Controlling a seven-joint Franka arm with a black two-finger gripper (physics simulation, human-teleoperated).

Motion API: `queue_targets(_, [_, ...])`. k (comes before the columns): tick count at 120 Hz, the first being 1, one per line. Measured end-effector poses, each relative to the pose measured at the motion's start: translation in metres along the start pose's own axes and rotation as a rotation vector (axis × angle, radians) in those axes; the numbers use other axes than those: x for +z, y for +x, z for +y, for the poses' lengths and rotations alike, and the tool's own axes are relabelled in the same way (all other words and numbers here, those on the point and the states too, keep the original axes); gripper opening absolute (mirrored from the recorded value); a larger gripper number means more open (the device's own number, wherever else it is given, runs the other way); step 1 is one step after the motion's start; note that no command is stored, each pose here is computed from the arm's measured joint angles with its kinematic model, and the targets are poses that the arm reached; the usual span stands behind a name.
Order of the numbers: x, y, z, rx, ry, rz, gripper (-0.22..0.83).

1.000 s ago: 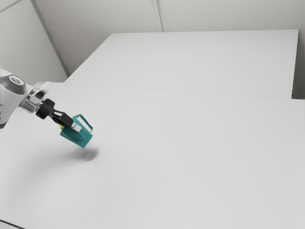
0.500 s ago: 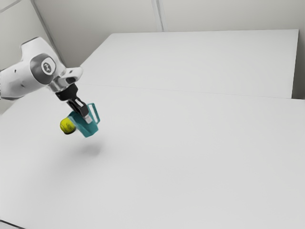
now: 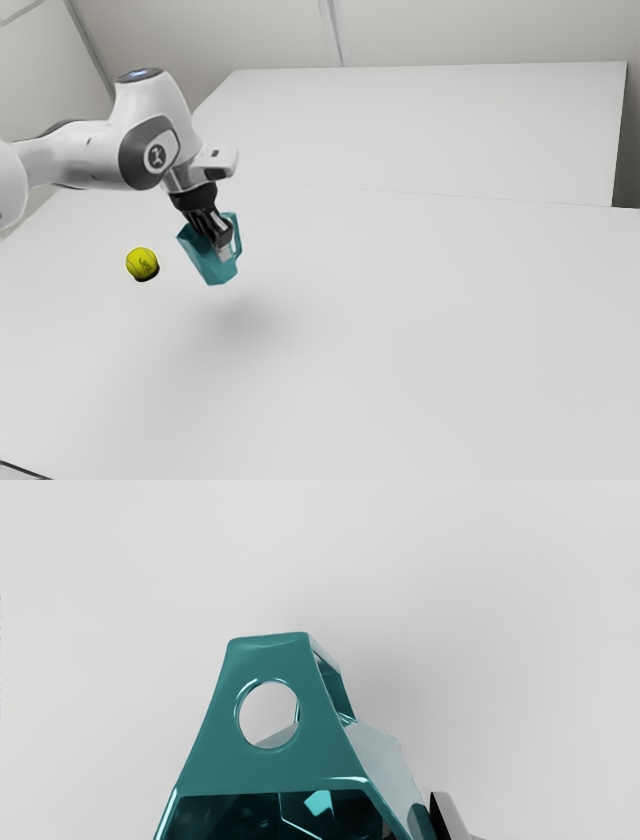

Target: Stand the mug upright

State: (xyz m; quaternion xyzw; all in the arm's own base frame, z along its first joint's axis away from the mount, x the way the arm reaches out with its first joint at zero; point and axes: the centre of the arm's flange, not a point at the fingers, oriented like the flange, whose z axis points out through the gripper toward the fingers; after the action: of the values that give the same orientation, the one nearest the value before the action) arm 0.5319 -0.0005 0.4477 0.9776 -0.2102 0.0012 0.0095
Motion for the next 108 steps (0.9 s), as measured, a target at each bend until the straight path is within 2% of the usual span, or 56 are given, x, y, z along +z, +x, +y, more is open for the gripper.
queue_targets(20, [0.004,-0.019,0.003,-0.093,0.037,-0.014,-0.16])
queue_targets(68, [0.029,-0.015,0.054,-0.177,0.096,0.008,-0.17])
queue_targets(108, [0.052,-0.008,0.072,-0.251,0.112,0.065,-0.17])
